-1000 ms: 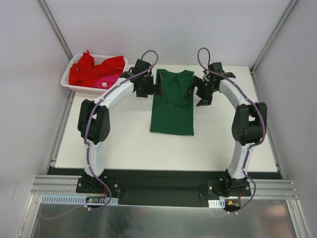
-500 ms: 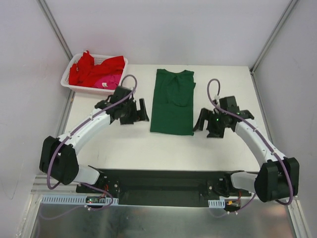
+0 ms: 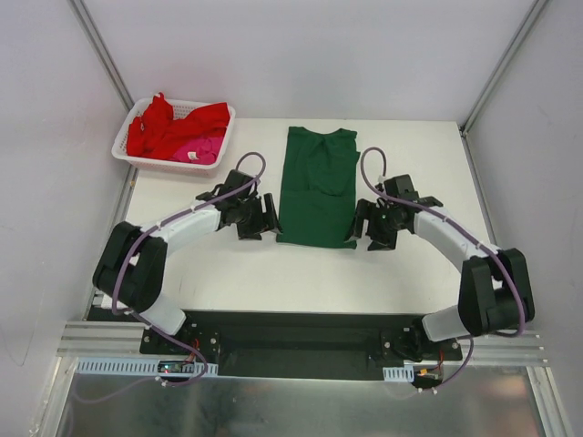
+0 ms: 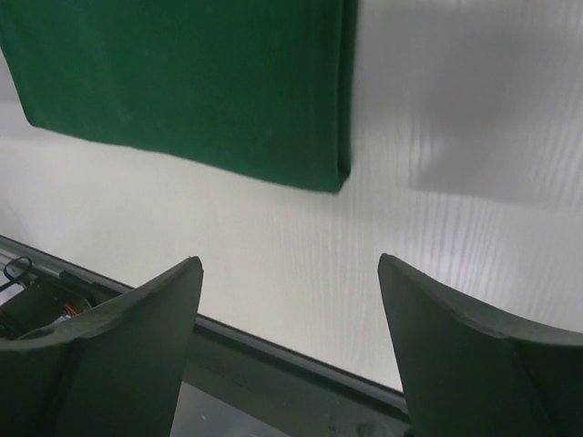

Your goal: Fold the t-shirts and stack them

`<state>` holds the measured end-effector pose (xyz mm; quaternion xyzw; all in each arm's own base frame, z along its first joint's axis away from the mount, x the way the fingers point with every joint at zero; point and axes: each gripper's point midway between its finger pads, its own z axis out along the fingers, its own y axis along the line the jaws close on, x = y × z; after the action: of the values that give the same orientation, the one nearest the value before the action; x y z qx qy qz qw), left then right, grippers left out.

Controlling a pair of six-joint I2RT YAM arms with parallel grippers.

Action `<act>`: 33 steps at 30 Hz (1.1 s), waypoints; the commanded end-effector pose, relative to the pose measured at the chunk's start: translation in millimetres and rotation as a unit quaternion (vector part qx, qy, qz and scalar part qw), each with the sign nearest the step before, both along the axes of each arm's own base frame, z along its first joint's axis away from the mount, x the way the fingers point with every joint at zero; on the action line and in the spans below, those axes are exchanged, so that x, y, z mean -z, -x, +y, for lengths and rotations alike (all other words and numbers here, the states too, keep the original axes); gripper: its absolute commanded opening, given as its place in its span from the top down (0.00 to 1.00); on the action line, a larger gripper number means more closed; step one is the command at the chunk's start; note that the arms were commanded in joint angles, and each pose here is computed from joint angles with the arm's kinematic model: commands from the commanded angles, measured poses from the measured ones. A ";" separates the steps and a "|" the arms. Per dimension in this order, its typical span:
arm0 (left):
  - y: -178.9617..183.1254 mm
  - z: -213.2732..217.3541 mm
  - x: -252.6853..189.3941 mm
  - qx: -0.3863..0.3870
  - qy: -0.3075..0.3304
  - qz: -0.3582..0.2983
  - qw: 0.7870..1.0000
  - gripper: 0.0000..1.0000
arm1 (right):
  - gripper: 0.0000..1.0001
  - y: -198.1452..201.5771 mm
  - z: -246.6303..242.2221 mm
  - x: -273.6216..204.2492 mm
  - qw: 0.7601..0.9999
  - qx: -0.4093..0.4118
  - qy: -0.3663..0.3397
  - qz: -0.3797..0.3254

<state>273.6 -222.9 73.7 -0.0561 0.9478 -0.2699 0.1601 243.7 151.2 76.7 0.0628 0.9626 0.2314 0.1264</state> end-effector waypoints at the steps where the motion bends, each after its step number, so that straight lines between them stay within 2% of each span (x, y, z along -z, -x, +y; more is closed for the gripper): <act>1: -25.9 -23.9 -5.2 0.020 0.023 -0.022 0.999 0.32 | 0.20 -32.2 11.0 -3.2 1.000 0.003 0.004 -0.025; 5: -36.7 -31.9 1.5 0.023 0.023 -0.013 0.999 0.35 | 0.25 -35.6 14.0 12.4 1.000 0.002 0.008 -0.001; 6: -37.9 -32.6 3.4 0.022 0.022 -0.011 0.999 0.35 | 0.32 -35.8 14.0 15.5 1.000 0.001 0.009 0.003; 7: -37.3 -32.4 10.4 0.021 0.018 -0.001 1.000 0.36 | 0.34 -35.7 13.8 18.7 1.000 0.002 0.011 0.007; 19: -12.4 -23.3 47.4 0.006 -0.005 0.057 0.998 0.44 | 0.36 -29.2 22.5 38.8 0.999 -0.001 0.005 0.041; 24: -10.8 -22.3 57.0 0.000 -0.025 0.059 0.998 0.48 | 0.42 -27.0 24.9 46.9 0.999 0.000 0.006 0.048; 27: -10.4 -24.5 62.3 0.003 -0.026 0.066 0.997 0.57 | 0.49 -23.9 23.6 52.2 0.998 -0.001 0.011 0.054; 28: -10.7 -24.5 63.3 0.002 -0.028 0.066 0.997 0.65 | 0.51 -24.4 21.1 53.3 0.998 0.001 0.017 0.053; 31: -7.1 -24.3 68.1 0.005 -0.041 0.065 0.997 0.83 | 0.68 -25.1 16.6 56.4 0.998 0.002 0.030 0.049; 32: -6.0 -24.4 69.5 0.006 -0.044 0.065 0.997 0.97 | 0.85 -25.6 15.4 57.5 0.998 0.003 0.034 0.049; 33: -4.7 -23.6 71.4 0.005 -0.049 0.066 0.997 1.00 | 0.94 -25.7 15.1 57.9 0.998 0.002 0.036 0.049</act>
<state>289.8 -253.2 21.0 -0.0660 0.9577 -0.2577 0.1096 266.2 169.4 23.3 0.0744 0.9726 0.2075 0.0740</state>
